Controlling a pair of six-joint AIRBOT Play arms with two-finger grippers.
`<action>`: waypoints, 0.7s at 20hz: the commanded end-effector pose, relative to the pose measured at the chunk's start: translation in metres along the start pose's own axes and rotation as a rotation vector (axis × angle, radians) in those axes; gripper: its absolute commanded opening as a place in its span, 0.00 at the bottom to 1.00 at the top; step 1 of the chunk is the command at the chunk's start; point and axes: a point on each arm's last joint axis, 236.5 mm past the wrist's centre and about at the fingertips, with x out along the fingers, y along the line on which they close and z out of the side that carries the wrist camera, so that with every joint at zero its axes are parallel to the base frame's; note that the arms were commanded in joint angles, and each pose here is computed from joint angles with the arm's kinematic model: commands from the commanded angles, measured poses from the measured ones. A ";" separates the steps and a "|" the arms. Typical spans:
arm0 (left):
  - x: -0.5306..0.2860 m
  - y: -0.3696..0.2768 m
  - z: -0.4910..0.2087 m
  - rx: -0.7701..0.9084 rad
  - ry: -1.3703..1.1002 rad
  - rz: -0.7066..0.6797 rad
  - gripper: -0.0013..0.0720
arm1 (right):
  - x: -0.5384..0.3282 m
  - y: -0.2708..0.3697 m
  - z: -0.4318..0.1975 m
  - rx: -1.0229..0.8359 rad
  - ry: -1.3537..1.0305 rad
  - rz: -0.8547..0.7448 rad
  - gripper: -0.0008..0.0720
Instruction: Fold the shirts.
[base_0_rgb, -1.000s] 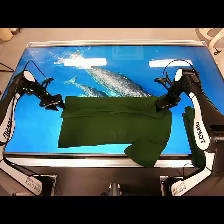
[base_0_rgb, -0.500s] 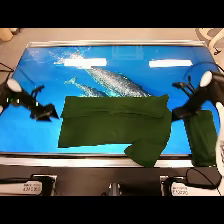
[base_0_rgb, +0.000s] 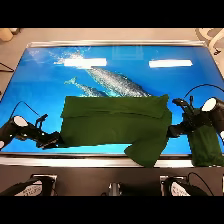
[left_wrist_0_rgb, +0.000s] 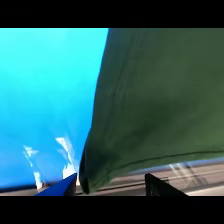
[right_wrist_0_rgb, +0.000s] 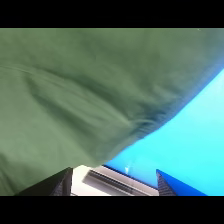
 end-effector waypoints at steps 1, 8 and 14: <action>0.012 -0.003 0.011 -0.033 -0.066 -0.002 0.67 | 0.002 0.002 -0.003 -0.011 -0.004 0.006 0.73; 0.007 -0.005 0.023 -0.037 -0.123 0.001 0.05 | 0.001 -0.003 -0.017 -0.042 0.057 -0.015 0.73; 0.000 -0.009 0.024 -0.011 -0.155 -0.002 0.05 | 0.033 0.029 -0.047 -0.033 0.075 0.092 0.77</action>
